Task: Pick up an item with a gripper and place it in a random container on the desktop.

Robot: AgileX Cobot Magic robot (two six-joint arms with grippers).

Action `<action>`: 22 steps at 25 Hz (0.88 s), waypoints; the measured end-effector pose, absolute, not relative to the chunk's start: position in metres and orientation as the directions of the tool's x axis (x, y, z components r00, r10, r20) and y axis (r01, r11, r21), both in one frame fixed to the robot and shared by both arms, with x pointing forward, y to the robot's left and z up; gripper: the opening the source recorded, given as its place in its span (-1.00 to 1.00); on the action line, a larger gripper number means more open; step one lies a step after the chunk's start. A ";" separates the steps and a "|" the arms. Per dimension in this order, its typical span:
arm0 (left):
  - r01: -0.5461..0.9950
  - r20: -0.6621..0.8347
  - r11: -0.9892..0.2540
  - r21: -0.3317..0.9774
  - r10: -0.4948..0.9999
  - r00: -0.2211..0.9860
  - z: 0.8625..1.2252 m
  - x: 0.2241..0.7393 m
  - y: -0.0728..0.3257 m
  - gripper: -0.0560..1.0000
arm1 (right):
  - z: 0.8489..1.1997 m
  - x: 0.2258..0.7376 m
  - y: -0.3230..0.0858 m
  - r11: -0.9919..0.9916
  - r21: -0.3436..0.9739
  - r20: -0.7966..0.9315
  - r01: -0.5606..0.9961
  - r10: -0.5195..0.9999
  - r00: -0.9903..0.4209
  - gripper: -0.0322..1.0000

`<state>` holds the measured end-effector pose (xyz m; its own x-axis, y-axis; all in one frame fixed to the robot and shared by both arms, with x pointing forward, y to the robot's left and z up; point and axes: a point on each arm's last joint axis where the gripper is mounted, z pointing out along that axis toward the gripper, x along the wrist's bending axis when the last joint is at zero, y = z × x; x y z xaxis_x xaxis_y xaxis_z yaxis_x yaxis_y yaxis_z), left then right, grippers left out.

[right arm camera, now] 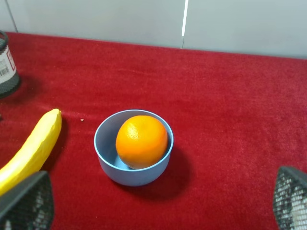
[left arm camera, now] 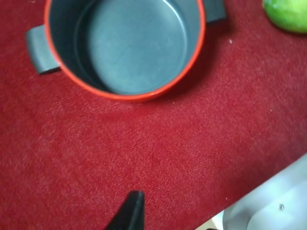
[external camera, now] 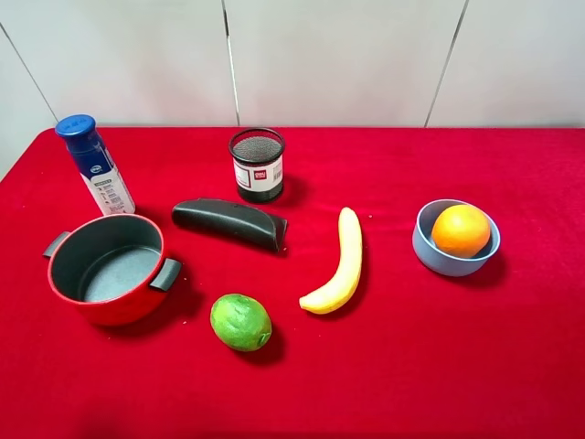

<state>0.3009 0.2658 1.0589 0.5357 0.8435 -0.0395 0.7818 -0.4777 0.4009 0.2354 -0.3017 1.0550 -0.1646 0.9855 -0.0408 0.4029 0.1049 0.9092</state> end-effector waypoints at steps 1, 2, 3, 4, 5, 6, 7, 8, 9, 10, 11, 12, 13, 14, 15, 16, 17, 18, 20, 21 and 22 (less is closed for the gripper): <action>0.789 -0.039 -0.453 0.415 0.858 0.513 1.058 0.298 0.269 0.96 | 1.055 0.235 -0.302 0.105 0.909 -0.041 0.403 0.986 -0.165 0.41; 0.792 -0.036 -0.432 0.431 0.869 0.494 1.058 0.295 0.271 0.96 | 1.055 0.235 -0.302 0.105 0.909 -0.041 0.403 0.986 -0.165 0.41; 0.796 -0.033 -0.409 0.447 0.881 0.471 1.057 0.291 0.274 0.96 | 1.055 0.235 -0.302 0.105 0.909 -0.041 0.403 0.986 -0.165 0.41; 0.799 -0.030 -0.387 0.460 0.893 0.450 1.056 0.289 0.277 0.96 | 1.055 0.235 -0.302 0.105 0.909 -0.041 0.403 0.986 -0.165 0.41; 0.800 -0.027 -0.366 0.476 0.903 0.429 1.055 0.285 0.279 0.96 | 1.055 0.235 -0.302 0.105 0.909 -0.041 0.403 0.986 -0.165 0.41; 0.798 -0.024 -0.349 0.491 0.910 0.413 1.054 0.281 0.281 0.96 | 1.055 0.235 -0.302 0.105 0.909 -0.041 0.403 0.986 -0.165 0.41; 0.797 -0.022 -0.330 0.506 0.919 0.394 1.052 0.278 0.282 0.96 | 1.055 0.235 -0.302 0.105 0.909 -0.041 0.403 0.986 -0.165 0.41; 0.795 -0.019 -0.311 0.521 0.927 0.375 1.050 0.275 0.284 0.96 | 1.055 0.235 -0.302 0.105 0.909 -0.041 0.403 0.986 -0.165 0.41; 0.791 -0.019 -0.294 0.536 0.933 0.359 1.046 0.271 0.285 0.96 | 1.055 0.235 -0.302 0.105 0.909 -0.041 0.403 0.986 -0.165 0.41; 0.785 -0.021 -0.273 0.556 0.940 0.341 1.043 0.269 0.285 0.96 | 1.055 0.235 -0.302 0.105 0.909 -0.041 0.403 0.986 -0.165 0.41; 0.772 -0.026 -0.251 0.584 0.945 0.327 1.040 0.267 0.285 0.96 | 1.055 0.235 -0.302 0.105 0.909 -0.041 0.403 0.986 -0.165 0.41; 0.761 -0.034 -0.232 0.606 0.948 0.317 1.039 0.265 0.285 0.96 | 1.055 0.235 -0.302 0.105 0.909 -0.041 0.403 0.986 -0.165 0.41; 0.749 -0.039 -0.220 0.626 0.949 0.312 1.039 0.263 0.284 0.96 | 1.055 0.235 -0.302 0.105 0.909 -0.041 0.403 0.986 -0.165 0.41; 0.734 -0.036 -0.211 0.645 0.952 0.305 1.040 0.261 0.284 0.96 | 1.055 0.235 -0.302 0.105 0.909 -0.041 0.403 0.986 -0.165 0.41; 0.722 -0.034 -0.201 0.662 0.954 0.297 1.040 0.258 0.285 0.96 | 1.055 0.235 -0.302 0.105 0.909 -0.041 0.403 0.986 -0.165 0.41; 0.713 -0.034 -0.192 0.674 0.957 0.289 1.041 0.256 0.285 0.96 | 1.055 0.235 -0.302 0.105 0.909 -0.041 0.403 0.986 -0.165 0.41; 0.703 -0.030 -0.184 0.687 0.959 0.280 1.040 0.254 0.285 0.96 | 1.055 0.235 -0.302 0.105 0.909 -0.041 0.403 0.986 -0.165 0.41; 0.691 -0.026 -0.177 0.701 0.962 0.273 1.040 0.251 0.285 0.96 | 1.055 0.235 -0.302 0.105 0.909 -0.041 0.403 0.986 -0.165 0.41; 0.662 -0.018 -0.167 0.730 0.965 0.263 1.041 0.245 0.285 0.96 | 1.055 0.235 -0.302 0.105 0.909 -0.041 0.403 0.986 -0.165 0.41; 0.644 -0.013 -0.164 0.748 0.965 0.262 1.041 0.242 0.286 0.96 | 1.055 0.235 -0.302 0.105 0.909 -0.041 0.403 0.986 -0.165 0.41; 0.626 -0.009 -0.163 0.762 0.965 0.262 1.041 0.238 0.286 0.96 | 1.055 0.235 -0.302 0.105 0.909 -0.041 0.403 0.986 -0.165 0.41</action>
<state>0.2384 0.2856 1.0408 0.2623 0.9650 -0.0088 0.6262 -0.1632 0.7624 0.2354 -0.3017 1.0550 -0.1646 0.9855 -0.0408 0.4029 0.1049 0.9092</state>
